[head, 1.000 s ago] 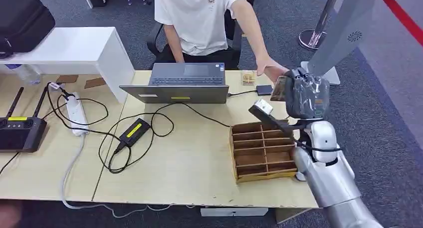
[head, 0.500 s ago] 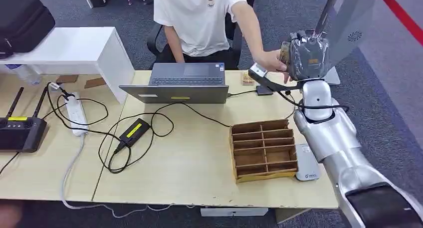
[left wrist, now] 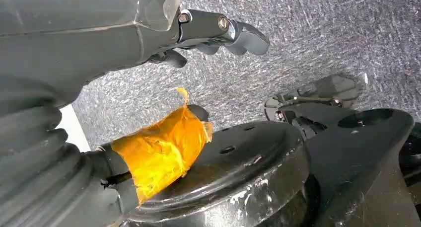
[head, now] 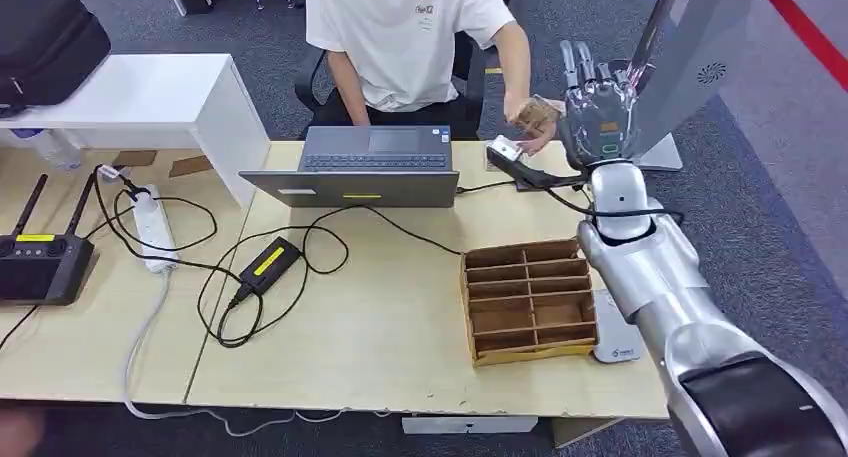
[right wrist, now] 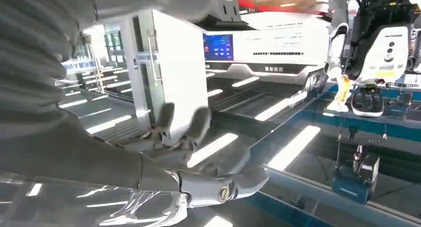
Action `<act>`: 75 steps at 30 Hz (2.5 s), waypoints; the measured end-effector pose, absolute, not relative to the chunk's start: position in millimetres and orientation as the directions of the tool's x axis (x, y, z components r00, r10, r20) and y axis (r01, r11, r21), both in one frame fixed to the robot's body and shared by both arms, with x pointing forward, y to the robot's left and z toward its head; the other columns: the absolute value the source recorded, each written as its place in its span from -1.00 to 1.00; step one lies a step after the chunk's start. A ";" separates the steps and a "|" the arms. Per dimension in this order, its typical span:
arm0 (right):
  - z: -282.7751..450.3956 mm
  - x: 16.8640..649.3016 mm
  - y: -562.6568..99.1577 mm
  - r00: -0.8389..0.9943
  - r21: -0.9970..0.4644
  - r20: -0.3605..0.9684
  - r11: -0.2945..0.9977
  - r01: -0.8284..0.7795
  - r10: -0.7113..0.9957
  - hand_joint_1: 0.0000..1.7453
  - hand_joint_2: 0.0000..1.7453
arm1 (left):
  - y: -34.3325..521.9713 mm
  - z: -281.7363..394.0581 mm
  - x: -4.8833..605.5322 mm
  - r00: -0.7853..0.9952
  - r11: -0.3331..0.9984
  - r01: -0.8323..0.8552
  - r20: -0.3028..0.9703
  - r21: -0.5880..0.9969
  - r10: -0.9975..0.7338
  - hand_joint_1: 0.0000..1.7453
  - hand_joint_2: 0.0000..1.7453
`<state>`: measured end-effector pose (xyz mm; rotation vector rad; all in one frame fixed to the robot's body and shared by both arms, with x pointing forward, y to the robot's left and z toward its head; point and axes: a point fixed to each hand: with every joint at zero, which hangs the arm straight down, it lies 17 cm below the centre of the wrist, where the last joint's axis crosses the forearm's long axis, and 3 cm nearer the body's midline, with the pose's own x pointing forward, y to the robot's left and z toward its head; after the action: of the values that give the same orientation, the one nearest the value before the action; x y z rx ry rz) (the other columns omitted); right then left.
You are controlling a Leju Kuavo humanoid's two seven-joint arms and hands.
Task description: Pass the card to the sensor for recognition and then transmit it.
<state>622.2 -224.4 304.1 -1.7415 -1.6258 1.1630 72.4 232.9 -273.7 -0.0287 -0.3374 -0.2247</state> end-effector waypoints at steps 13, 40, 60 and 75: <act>298.8 624.6 -234.6 -0.053 -0.826 -0.256 -0.190 0.530 0.965 -1.00 1.00 | 232.8 -273.8 71.9 0.923 0.977 0.211 0.328 0.004 -0.201 -1.00 1.00; 307.2 545.3 -634.0 0.390 -0.816 -0.420 -0.529 0.233 0.819 -1.00 1.00 | 238.9 -277.4 43.2 0.954 0.993 0.121 0.277 -0.013 -0.113 -1.00 1.00; 100.7 158.7 -860.9 0.732 -0.877 -0.473 -0.339 -0.340 0.490 -1.00 1.00 | 253.2 -279.3 18.0 0.973 0.999 0.045 0.228 -0.017 -0.040 -1.00 1.00; -193.0 48.9 -608.0 0.915 -0.813 -0.157 0.477 -0.333 0.371 -1.00 1.00 | 243.4 -278.6 8.3 0.981 0.997 0.023 0.192 -0.069 -0.009 -1.00 -1.00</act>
<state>48.9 -608.0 -193.0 -0.9834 -0.0425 0.4301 8.3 243.4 -278.6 -0.0716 -0.1925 -0.0163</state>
